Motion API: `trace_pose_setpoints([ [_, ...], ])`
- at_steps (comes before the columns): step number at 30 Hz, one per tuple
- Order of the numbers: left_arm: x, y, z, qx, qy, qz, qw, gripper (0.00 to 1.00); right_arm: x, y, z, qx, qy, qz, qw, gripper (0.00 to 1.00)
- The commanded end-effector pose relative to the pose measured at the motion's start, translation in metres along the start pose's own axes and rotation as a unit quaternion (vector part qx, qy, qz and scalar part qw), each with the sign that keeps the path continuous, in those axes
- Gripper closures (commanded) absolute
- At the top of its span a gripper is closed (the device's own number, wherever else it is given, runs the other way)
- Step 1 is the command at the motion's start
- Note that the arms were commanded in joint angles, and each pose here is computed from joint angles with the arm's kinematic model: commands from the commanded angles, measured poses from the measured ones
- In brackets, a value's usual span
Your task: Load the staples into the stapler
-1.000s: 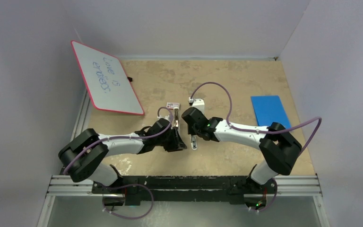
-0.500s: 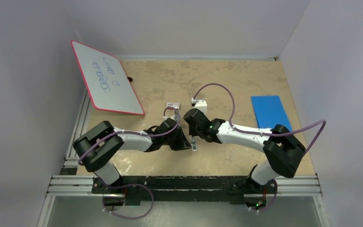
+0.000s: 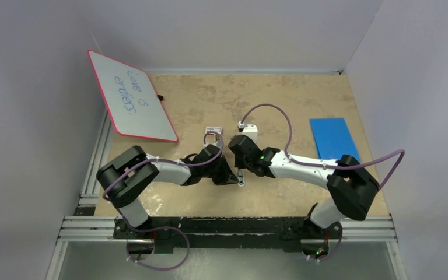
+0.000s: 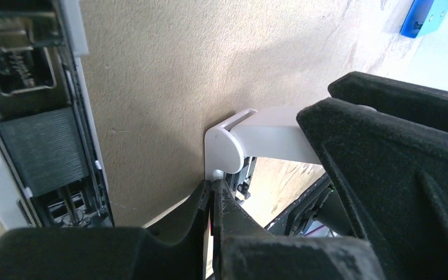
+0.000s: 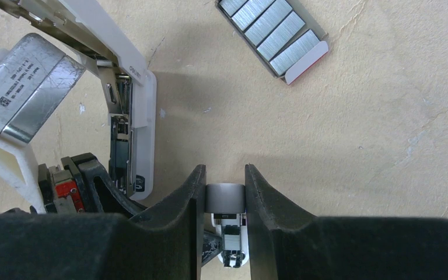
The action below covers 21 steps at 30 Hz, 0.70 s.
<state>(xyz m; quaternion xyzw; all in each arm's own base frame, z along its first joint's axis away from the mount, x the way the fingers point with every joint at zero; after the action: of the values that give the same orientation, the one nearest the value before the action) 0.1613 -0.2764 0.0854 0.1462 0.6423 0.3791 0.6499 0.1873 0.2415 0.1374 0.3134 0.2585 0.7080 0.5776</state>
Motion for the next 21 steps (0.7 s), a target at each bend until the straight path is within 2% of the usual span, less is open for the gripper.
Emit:
trace_pose_setpoints([
  [1, 0.023, -0.015, -0.008, 0.014, 0.024, 0.054, 0.998, 1.00, 0.002, 0.011, -0.005, 0.021, -0.027, 0.019, 0.999, 0.79],
  [7, 0.030, -0.017, -0.012, 0.021, 0.036, 0.063, 0.997, 1.00, 0.001, 0.017, -0.018, 0.037, -0.022, 0.020, 0.999, 0.83],
  [21, 0.029, -0.014, -0.009, 0.008, 0.035, 0.067, 0.997, 1.00, -0.003, 0.026, -0.045, 0.041, -0.025, -0.039, 0.998, 0.88],
])
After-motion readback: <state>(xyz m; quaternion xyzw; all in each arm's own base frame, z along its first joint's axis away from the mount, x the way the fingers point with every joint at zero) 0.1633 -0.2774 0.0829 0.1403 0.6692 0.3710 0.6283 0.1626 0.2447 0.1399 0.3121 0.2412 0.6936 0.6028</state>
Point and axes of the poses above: each gripper's point midway between its finger pads, its own y axis back along the fingers, its own x axis along the line the jaws close on, z = x × y, the point moved 10 cm from there along y, back along the fingers, and after that the axes turned 1 degree about y, right-handed, at the moved point
